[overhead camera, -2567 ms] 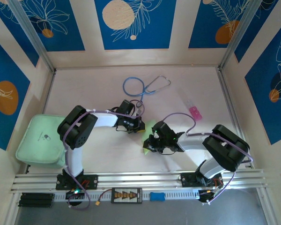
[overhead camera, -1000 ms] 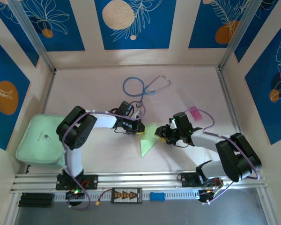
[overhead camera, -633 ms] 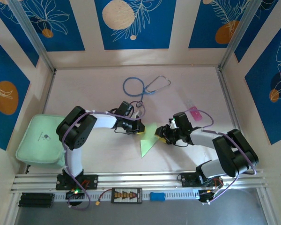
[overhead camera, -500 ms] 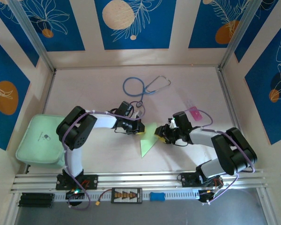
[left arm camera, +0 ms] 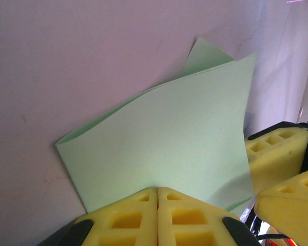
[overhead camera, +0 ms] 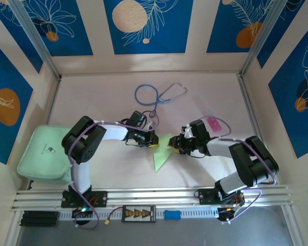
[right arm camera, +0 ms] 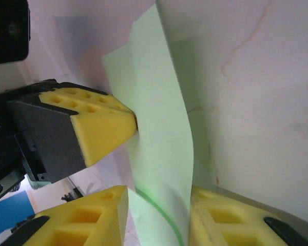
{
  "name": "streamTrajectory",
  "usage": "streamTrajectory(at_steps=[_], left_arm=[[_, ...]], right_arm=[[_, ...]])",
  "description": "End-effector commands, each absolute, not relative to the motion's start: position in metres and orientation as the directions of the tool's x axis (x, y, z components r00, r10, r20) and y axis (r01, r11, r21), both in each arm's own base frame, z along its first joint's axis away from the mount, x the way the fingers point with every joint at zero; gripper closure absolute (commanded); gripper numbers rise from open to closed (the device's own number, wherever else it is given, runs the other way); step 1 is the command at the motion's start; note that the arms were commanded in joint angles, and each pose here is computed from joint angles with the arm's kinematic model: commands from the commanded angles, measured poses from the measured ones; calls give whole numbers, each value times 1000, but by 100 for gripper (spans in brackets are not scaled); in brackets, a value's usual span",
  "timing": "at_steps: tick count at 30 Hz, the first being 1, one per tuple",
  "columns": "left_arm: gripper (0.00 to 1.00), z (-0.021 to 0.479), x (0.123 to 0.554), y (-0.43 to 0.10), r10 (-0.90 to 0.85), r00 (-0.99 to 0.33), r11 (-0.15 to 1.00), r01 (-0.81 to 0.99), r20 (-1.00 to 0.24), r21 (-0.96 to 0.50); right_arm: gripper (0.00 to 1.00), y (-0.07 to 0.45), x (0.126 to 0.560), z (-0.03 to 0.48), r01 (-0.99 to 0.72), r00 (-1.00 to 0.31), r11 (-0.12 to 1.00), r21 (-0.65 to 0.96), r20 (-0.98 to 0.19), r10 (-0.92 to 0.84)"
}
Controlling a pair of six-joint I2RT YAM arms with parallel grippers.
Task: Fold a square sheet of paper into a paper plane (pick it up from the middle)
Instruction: Fold the wing for the fifth time at the center of the table.
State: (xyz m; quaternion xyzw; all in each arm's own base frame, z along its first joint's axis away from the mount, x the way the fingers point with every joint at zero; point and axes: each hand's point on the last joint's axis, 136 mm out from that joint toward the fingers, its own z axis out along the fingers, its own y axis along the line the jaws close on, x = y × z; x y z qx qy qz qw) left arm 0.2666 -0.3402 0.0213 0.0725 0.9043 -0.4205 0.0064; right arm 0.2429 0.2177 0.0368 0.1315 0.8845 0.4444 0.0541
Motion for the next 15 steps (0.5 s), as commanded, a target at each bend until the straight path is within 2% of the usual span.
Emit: streamTrajectory(at_steps=[1, 8, 15], left_arm=[[91, 5, 246, -327, 133, -991, 679, 81, 14, -729], [90, 7, 247, -327, 124, -992, 681, 75, 14, -728], [90, 11, 248, -328, 123, -992, 676, 76, 10, -733]], right_arm=[[67, 227, 249, 46, 125, -974, 532, 838, 1, 226], [69, 227, 253, 43, 120, -977, 530, 840, 7, 212], [79, 224, 252, 37, 132, -979, 528, 839, 25, 204]])
